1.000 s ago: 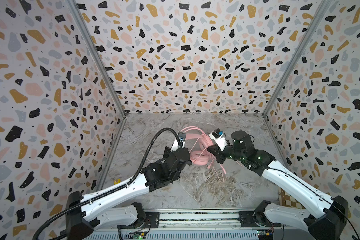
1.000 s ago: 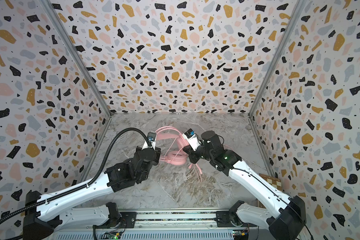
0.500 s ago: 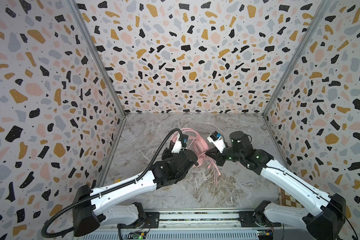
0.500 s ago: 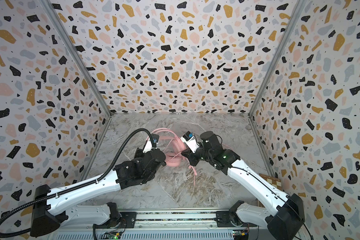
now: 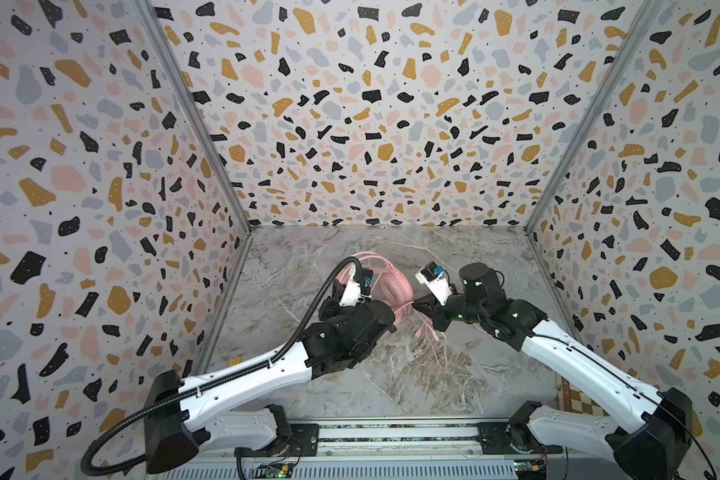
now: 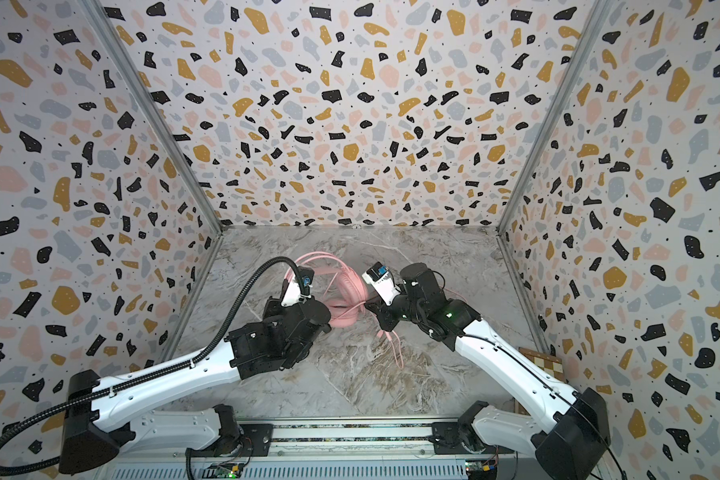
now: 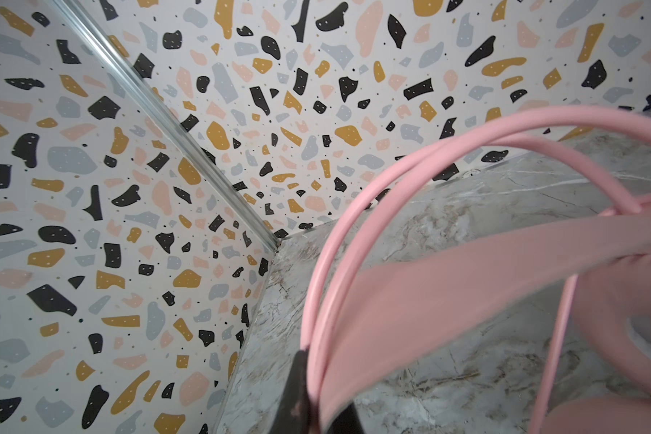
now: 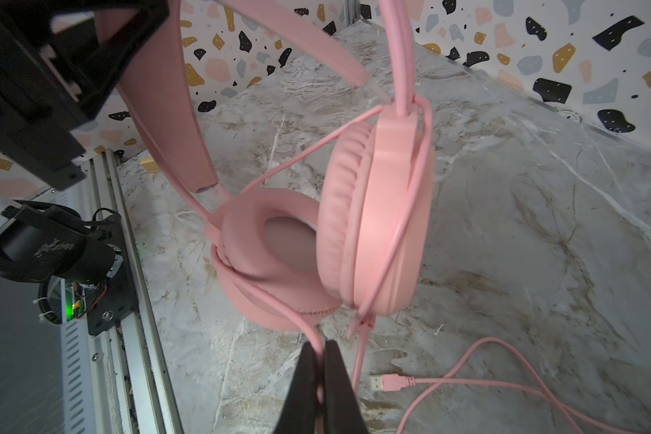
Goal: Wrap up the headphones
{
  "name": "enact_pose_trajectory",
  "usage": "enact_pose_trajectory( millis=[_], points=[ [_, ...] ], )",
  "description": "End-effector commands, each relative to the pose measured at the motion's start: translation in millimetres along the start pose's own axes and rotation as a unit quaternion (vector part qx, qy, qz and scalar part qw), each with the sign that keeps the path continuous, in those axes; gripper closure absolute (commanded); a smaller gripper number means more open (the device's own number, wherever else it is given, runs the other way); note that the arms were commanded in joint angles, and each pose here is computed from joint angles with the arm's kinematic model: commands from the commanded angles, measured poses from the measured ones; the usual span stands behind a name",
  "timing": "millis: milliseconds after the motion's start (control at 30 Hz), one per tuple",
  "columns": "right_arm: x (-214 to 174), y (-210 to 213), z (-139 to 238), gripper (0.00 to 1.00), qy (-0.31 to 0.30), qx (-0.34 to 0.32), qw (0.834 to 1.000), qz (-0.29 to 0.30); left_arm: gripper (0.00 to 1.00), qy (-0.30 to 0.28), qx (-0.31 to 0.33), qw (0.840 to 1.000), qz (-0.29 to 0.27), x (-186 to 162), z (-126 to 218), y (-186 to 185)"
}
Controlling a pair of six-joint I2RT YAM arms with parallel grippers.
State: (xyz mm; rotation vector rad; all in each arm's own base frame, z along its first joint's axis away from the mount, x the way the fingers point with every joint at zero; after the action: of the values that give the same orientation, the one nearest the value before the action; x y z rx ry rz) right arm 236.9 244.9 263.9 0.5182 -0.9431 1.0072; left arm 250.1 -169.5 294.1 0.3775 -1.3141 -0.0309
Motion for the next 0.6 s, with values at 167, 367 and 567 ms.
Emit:
enact_pose_trajectory(
  millis=[167,367,567],
  points=[
    [43.0,-45.8,32.8,1.0,-0.049,-0.146,0.987,0.04,1.0,0.057,-0.074,0.986,-0.136,-29.6,3.3,-9.6],
    [52.0,-44.9,39.2,1.0,-0.084,-0.154,0.983,0.059,1.0,0.072,-0.144,0.977,-0.14,-35.5,13.9,-11.8],
    [58.6,-45.6,47.3,1.0,-0.134,-0.173,0.973,0.078,1.0,0.088,-0.239,0.956,-0.144,-46.2,28.3,-24.2]
  ],
)
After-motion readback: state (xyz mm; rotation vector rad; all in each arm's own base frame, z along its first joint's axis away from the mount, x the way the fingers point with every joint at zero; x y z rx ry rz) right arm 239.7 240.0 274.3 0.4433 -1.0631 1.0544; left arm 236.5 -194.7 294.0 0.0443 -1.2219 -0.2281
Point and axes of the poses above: each gripper's point midway between its finger pads, its own z axis back along the fingers, its own y axis along the line the jaws close on, x = y × z, the point moved 3 cm from there along z, back along the fingers, and after that the axes turned 12 degrees about z, right-handed, at the moved point
